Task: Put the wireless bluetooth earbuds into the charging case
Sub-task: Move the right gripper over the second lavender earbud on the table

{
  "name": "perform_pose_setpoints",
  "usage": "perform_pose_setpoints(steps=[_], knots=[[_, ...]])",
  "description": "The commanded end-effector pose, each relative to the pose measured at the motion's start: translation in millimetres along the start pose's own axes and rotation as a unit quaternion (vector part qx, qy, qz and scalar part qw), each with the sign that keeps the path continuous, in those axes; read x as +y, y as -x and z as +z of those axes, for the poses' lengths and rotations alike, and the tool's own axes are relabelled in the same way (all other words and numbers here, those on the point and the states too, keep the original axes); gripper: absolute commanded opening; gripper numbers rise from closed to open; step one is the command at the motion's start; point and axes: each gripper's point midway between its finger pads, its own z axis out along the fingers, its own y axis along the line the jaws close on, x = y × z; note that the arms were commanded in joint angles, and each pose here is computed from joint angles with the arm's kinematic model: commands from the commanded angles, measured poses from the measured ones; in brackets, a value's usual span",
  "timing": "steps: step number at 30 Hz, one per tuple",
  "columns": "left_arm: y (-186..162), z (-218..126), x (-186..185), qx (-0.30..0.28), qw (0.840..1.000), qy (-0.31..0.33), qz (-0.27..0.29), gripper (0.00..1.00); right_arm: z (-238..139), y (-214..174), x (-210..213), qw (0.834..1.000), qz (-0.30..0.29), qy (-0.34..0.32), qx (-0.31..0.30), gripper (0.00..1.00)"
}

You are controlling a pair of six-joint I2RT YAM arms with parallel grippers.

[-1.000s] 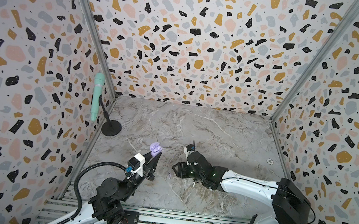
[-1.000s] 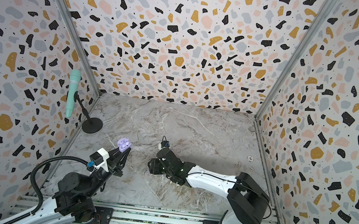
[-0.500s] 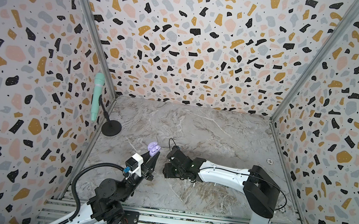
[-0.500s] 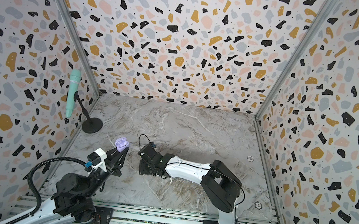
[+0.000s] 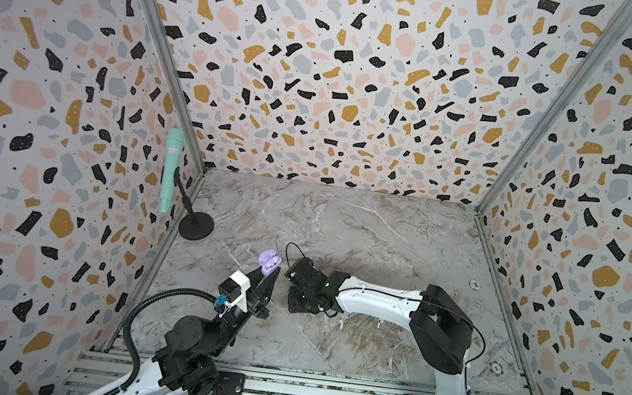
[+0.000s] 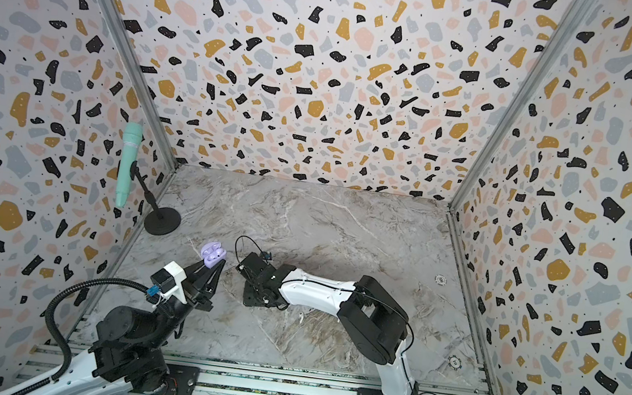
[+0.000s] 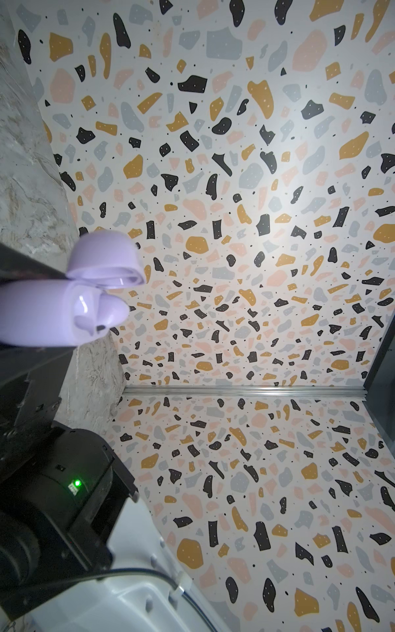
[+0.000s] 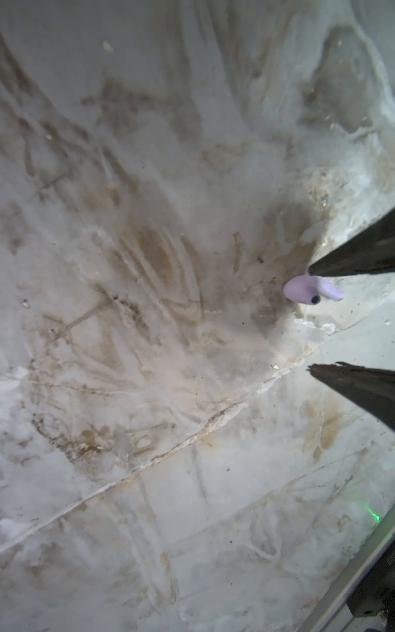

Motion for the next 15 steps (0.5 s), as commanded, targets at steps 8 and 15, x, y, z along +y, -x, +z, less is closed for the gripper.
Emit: perform_pose_setpoints(steps=[8,15], knots=[[10.5,-1.6,-1.2,-0.023,1.0,-0.005,-0.001,0.0,1.3,-1.1,8.2,1.0,-0.008,0.001,0.01,0.42],[10.9,-1.9,-1.9,-0.024,1.0,-0.007,-0.002,0.0,1.3,0.3,9.4,1.0,-0.01,0.001,0.007,0.4]])
